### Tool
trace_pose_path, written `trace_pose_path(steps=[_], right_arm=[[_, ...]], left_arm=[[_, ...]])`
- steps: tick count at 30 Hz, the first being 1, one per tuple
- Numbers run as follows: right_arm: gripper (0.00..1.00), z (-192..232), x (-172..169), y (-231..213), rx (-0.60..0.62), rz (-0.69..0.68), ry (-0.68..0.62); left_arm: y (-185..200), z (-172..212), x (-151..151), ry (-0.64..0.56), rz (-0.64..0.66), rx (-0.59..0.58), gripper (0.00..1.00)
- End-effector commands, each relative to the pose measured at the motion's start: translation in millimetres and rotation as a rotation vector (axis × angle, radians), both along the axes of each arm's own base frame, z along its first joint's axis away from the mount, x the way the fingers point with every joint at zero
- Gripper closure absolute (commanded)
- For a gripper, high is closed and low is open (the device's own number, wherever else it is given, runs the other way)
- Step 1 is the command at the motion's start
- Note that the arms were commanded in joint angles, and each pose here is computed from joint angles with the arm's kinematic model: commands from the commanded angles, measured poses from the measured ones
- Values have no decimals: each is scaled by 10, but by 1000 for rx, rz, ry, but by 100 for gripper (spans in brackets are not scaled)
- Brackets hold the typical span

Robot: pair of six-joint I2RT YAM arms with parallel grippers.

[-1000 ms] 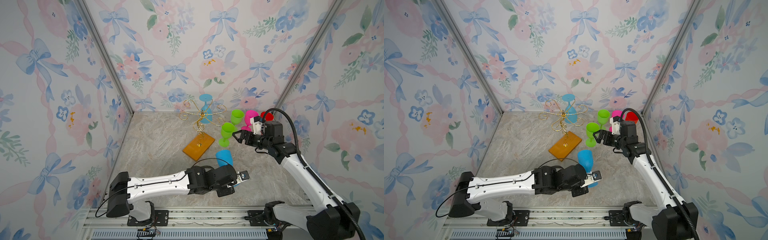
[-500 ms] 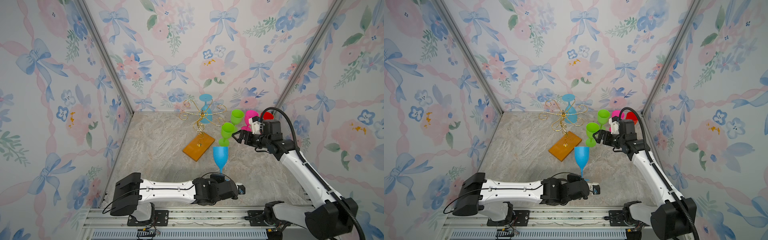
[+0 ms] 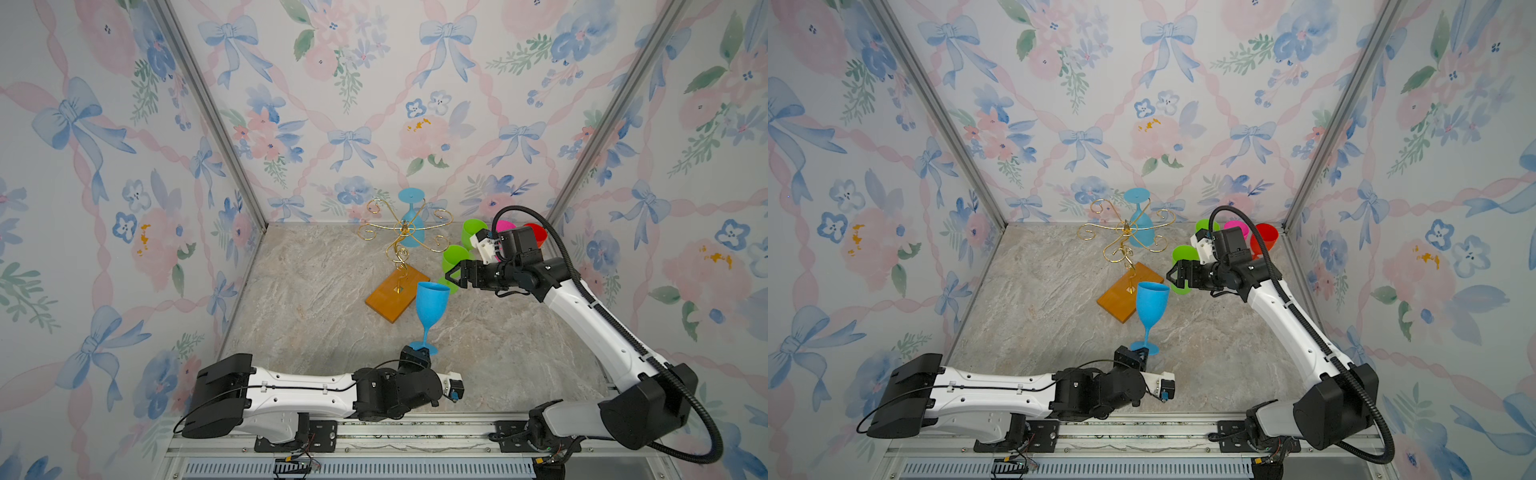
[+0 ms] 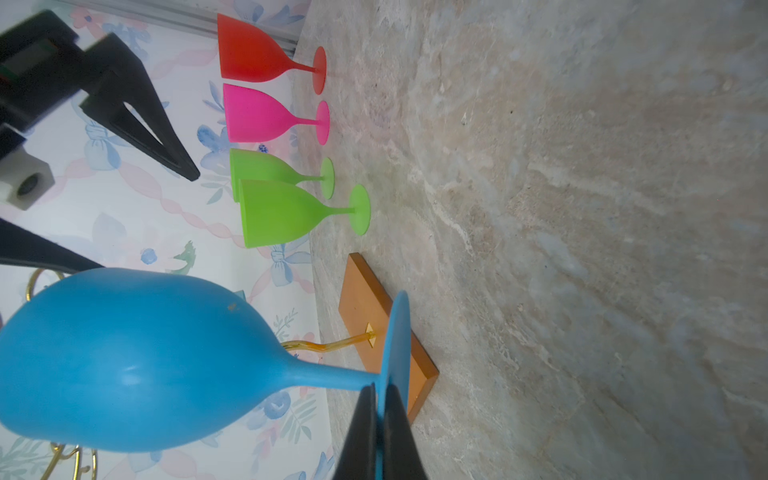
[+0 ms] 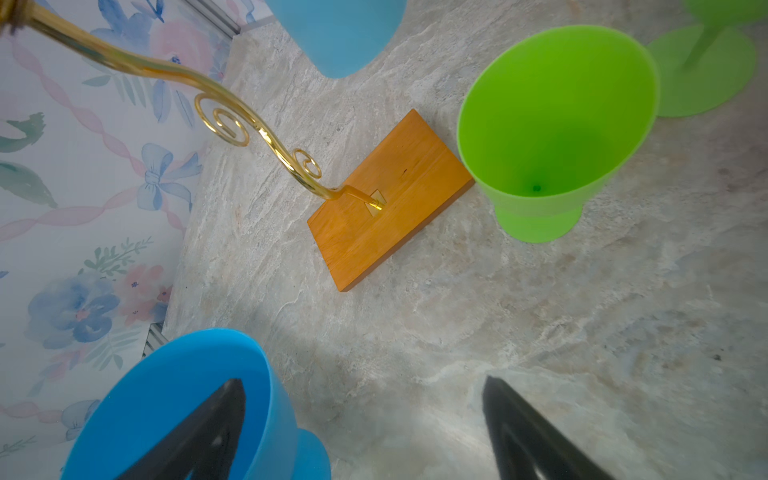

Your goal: Take the wine glass off the wine glass rack

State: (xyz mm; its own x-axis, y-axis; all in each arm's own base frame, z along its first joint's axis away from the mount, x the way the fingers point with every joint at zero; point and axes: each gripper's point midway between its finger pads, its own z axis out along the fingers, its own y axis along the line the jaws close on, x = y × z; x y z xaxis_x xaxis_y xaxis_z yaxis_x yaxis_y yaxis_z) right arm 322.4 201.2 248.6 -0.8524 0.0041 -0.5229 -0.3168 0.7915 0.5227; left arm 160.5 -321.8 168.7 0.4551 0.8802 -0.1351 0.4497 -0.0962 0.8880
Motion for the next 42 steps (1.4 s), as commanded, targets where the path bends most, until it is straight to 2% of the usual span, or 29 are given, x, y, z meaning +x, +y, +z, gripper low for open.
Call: trace_pose_path(steps=[1, 8, 18, 23, 29, 33, 42], right_arm=[[11, 36, -153, 141, 31, 93, 39], [16, 144, -230, 245, 88, 144, 40], [21, 156, -257, 261, 104, 145, 45], [21, 156, -485, 464, 85, 271, 38], [22, 125, -542, 497, 72, 283, 45], [24, 97, -566, 537, 102, 294, 60], [27, 106, -634, 576, 150, 306, 54]], left_arm=[[-40, 156, -17, -72, -54, -32, 100], [117, -23, -18, -163, -99, 33, 100], [277, -166, -11, -249, -129, 89, 100], [369, -234, -1, -282, -130, 109, 100], [449, -154, 4, -339, -129, 67, 100], [544, -134, -28, -426, -170, 72, 100], [585, -185, -9, -435, -168, 102, 100]])
